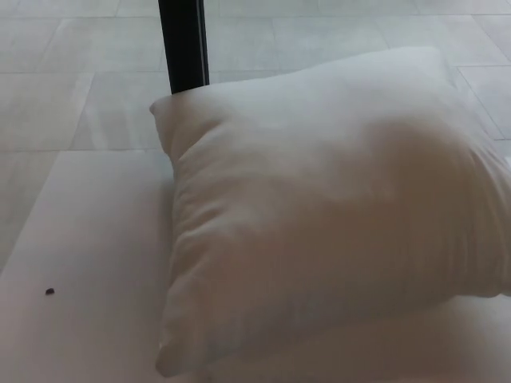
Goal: The robot uses its left hand to press on the left side of the pillow kept in the middle of the desk and uses its right hand to lift up and the right side of the pillow and turn it over
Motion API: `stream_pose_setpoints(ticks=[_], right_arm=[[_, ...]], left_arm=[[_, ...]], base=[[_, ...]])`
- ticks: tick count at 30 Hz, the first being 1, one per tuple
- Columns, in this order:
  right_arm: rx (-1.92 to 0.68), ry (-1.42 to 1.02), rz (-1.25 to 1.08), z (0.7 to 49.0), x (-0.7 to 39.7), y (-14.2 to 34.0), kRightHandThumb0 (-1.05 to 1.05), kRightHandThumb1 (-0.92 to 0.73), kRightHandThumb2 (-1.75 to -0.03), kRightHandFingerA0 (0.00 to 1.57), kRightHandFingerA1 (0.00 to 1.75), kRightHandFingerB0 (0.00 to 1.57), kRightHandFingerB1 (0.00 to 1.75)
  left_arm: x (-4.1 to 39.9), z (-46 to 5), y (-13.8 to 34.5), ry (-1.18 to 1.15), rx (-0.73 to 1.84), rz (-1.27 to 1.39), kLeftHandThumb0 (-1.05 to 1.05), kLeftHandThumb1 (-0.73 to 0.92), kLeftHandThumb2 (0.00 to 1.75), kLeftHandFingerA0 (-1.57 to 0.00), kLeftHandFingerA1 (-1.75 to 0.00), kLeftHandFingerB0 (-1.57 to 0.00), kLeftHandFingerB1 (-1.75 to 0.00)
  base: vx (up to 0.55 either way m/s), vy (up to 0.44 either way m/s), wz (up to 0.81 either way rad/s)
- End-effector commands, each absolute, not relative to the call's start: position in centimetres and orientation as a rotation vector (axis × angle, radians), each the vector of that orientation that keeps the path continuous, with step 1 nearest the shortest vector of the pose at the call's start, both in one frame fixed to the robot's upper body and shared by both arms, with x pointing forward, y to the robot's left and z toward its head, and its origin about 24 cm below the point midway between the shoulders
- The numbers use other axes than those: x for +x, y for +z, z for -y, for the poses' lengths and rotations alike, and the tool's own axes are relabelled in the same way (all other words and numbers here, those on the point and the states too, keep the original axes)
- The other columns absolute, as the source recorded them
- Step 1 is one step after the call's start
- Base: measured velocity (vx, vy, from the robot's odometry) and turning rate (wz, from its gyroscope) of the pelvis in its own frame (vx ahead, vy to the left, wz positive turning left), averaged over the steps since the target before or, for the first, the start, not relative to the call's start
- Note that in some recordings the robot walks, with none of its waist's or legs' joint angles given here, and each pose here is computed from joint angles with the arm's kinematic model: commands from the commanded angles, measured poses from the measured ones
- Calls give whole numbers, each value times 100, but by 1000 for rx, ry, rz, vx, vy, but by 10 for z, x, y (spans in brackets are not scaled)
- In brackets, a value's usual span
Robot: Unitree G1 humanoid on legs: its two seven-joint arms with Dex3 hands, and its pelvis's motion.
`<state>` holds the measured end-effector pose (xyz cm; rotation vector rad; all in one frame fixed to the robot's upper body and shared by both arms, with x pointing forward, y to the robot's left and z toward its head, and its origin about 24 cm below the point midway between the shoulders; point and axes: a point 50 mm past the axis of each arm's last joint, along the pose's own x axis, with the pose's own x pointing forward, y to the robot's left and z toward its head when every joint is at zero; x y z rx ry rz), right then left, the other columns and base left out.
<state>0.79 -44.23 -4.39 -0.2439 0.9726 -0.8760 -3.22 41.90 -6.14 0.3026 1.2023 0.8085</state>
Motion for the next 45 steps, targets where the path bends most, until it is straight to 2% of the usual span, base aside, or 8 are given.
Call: stream_pose_setpoints(ticks=[1,5,7,9,10,13,16,45], right_arm=[[-8,-1055,-709,472,7,-9,-74,-61,-59,47,64,40,53],[65,-1096,-667,480,14,0,-90,-72,-62,35,65,15,53],[87,-1129,-666,484,20,5,-100,-75,-63,77,154,13,52],[140,-1094,-527,495,49,28,-105,-71,-119,113,136,0,33],[160,-1064,-424,500,63,43,-105,-73,-121,27,79,4,42],[193,-1044,-297,506,85,68,-105,-73,-120,2,44,7,52],[191,-996,-152,511,115,102,-41,-29,-103,3,56,0,53],[-175,-66,-56,330,317,191,-100,-73,-112,11,46,7,35]], left_arm=[[-29,-447,-32,1010,40,-991,-70,42,78,-65,-86,-18,-55],[-16,-448,-26,966,-102,-900,-49,32,89,-53,-77,-1,-49],[-7,-449,-22,917,-92,-879,-88,65,59,-56,-64,-18,-42],[32,-451,2,905,27,-655,-98,70,78,-60,-51,-53,-47],[49,-453,16,941,56,-535,-90,68,112,-53,-58,-50,-54],[72,-454,42,952,86,-389,-94,75,81,-53,-49,-44,-45],[99,-465,73,985,99,-329,-99,71,83,-45,-48,-39,-45],[304,-260,152,117,22,-121,-92,92,74,-23,-47,-5,-22]], base=[[0,0,0],[0,0,0],[0,0,0],[0,0,0],[0,0,0],[0,0,0],[0,0,0],[0,0,0]])
